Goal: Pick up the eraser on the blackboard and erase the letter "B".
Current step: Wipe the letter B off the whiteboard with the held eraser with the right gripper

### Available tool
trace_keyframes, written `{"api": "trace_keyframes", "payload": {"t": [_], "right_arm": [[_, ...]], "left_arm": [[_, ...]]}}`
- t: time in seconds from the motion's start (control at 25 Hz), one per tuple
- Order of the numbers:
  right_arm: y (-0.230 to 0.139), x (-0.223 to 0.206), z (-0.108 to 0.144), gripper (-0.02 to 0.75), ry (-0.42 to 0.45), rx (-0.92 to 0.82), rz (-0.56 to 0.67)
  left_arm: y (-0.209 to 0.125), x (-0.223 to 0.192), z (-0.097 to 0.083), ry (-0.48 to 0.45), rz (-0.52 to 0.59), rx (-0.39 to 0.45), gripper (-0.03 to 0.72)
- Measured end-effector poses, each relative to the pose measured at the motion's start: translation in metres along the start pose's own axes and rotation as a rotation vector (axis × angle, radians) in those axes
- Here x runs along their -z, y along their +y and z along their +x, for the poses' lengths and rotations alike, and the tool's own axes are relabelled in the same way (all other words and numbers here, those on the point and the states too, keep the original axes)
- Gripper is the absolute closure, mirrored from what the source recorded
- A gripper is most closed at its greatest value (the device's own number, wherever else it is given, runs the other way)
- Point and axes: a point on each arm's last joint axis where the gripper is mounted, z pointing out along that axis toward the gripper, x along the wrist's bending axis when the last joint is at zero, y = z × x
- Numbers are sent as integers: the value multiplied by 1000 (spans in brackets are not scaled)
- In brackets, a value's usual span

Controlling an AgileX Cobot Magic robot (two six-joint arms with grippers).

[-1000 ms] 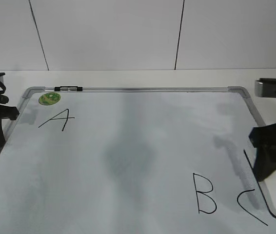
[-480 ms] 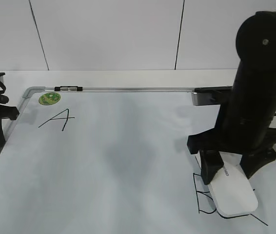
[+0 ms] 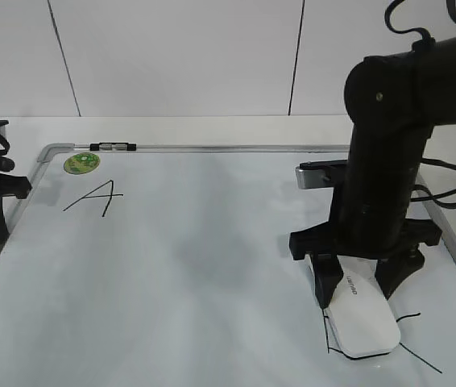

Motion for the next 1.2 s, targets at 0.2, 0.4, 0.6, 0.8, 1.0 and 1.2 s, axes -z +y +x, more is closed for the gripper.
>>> {"api": "trace_keyframes", "payload": {"t": [0.2, 0.4, 0.6, 0.8, 1.0, 1.2], "right_arm": [[2, -3, 1, 197, -3, -2, 22], [2, -2, 3, 197, 22, 20, 30], [-3, -4, 20, 197, 33, 74, 23], [-17, -6, 55, 197, 84, 151, 28], [-25, -8, 74, 197, 121, 189, 32], [-24, -8, 73, 197, 122, 187, 31]], "left_arm": [[0, 0, 0, 1, 0, -1, 671], [0, 0, 0, 1, 0, -1, 671], [0, 0, 0, 4, 2, -3, 671], [0, 0, 1, 6, 2, -4, 671], [0, 0, 1, 6, 2, -4, 671], [0, 0, 1, 6, 2, -4, 671]]}}
